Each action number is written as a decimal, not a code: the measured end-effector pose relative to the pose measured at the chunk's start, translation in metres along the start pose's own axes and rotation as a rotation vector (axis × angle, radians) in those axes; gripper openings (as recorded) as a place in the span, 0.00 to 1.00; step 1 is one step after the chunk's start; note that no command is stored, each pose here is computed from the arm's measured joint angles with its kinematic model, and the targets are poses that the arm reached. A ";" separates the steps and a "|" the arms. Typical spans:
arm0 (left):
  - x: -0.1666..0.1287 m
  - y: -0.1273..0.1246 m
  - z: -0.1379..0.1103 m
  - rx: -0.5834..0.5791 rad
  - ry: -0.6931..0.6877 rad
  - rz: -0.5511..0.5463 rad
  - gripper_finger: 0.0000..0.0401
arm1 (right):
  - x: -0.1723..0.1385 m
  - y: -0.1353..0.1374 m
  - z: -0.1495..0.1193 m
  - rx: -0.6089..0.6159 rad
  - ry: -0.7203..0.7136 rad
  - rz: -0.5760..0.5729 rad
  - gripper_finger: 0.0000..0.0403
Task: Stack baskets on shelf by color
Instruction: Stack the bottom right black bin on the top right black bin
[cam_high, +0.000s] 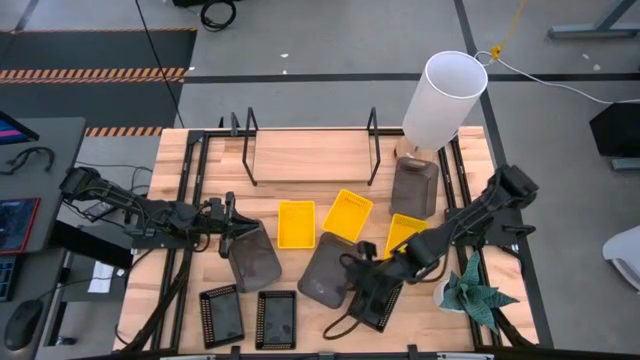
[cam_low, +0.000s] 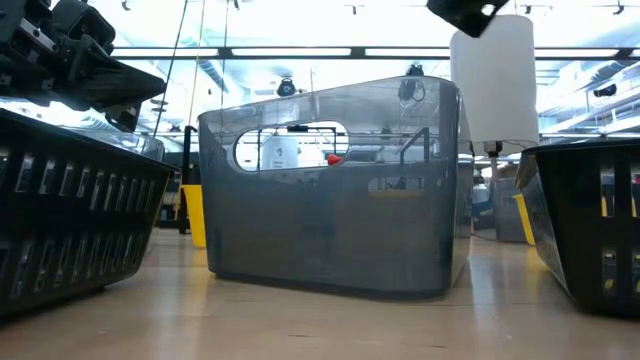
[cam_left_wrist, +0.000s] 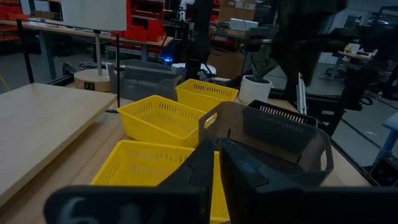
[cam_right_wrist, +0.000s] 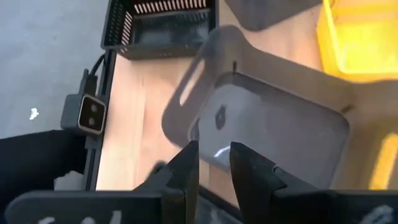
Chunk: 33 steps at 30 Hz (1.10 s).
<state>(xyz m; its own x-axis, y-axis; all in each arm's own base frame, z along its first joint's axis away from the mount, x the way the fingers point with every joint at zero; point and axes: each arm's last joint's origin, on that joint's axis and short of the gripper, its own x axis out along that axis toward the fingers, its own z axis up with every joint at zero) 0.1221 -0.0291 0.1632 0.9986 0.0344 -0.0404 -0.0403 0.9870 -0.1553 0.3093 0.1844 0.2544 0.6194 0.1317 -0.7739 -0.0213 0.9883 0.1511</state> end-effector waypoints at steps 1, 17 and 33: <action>0.000 0.000 0.000 0.000 0.000 0.000 0.07 | 0.004 0.002 0.002 -0.015 0.001 0.000 0.24; 0.000 0.000 0.000 0.000 0.000 0.000 0.09 | 0.027 0.021 0.023 -0.098 -0.118 0.067 0.24; 0.000 0.000 0.001 -0.002 -0.006 0.000 0.10 | 0.074 0.042 -0.001 -0.066 -0.132 -0.027 0.37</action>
<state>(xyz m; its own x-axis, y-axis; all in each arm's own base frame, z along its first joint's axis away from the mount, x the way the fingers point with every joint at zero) 0.1221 -0.0291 0.1639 0.9988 0.0348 -0.0347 -0.0399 0.9867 -0.1574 0.3532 0.2354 0.2031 0.7179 0.0979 -0.6892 -0.0523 0.9948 0.0868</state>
